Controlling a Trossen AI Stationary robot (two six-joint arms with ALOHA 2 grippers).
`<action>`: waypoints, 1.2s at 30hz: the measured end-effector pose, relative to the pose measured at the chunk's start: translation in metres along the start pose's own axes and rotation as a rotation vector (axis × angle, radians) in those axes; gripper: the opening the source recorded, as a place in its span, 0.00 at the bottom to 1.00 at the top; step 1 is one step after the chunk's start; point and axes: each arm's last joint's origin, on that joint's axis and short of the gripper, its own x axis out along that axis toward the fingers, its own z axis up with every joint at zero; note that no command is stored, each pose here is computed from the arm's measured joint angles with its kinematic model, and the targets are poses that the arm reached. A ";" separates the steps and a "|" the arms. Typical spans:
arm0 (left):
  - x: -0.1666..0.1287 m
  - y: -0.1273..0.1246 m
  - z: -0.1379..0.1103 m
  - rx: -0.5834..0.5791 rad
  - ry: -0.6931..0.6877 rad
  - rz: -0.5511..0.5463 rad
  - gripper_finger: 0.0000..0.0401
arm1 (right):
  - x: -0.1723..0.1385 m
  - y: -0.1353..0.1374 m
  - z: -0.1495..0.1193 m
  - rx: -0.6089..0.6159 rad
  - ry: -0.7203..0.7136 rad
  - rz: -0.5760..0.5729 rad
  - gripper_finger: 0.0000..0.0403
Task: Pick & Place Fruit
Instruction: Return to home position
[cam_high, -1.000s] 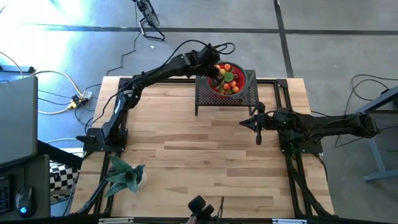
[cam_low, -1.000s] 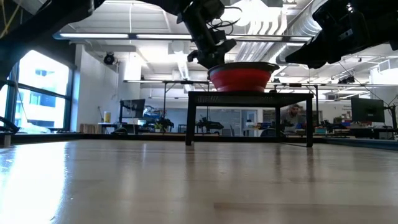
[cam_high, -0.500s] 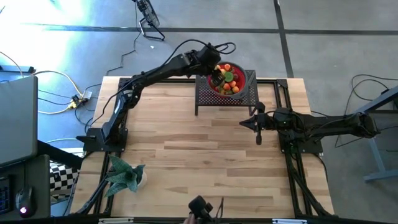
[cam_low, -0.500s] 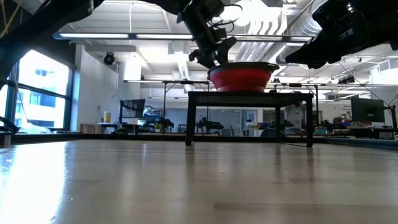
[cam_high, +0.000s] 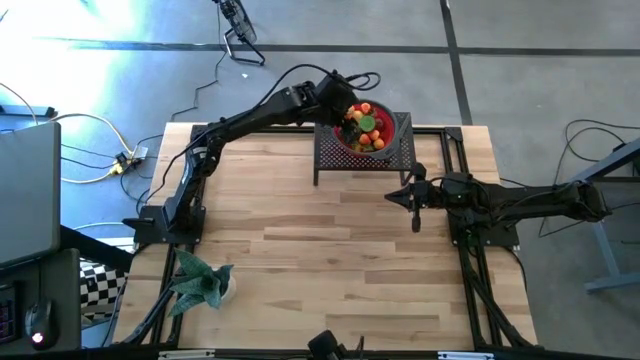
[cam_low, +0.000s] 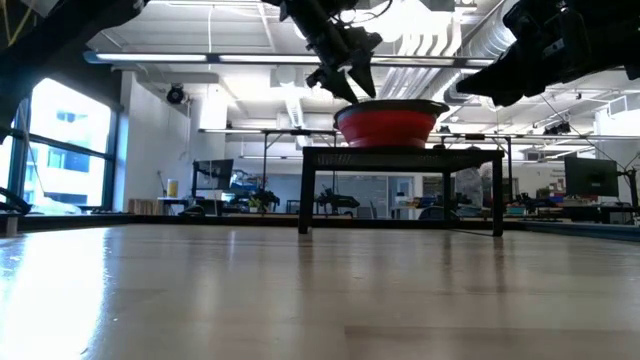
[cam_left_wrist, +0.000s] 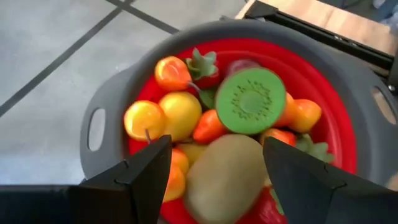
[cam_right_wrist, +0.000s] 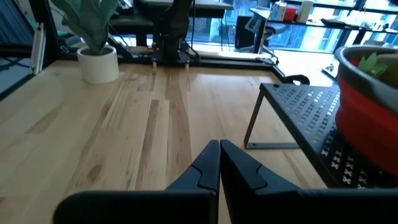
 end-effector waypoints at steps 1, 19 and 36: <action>-0.001 -0.002 -0.001 0.004 0.007 -0.005 0.62 | 0.000 0.000 0.001 0.000 -0.006 -0.001 0.01; -0.007 -0.023 -0.002 0.023 -0.006 -0.042 0.45 | 0.000 0.000 0.005 0.004 -0.050 -0.004 0.01; -0.008 -0.023 -0.002 0.011 0.000 -0.043 0.05 | 0.000 -0.001 0.006 0.002 -0.066 -0.009 0.01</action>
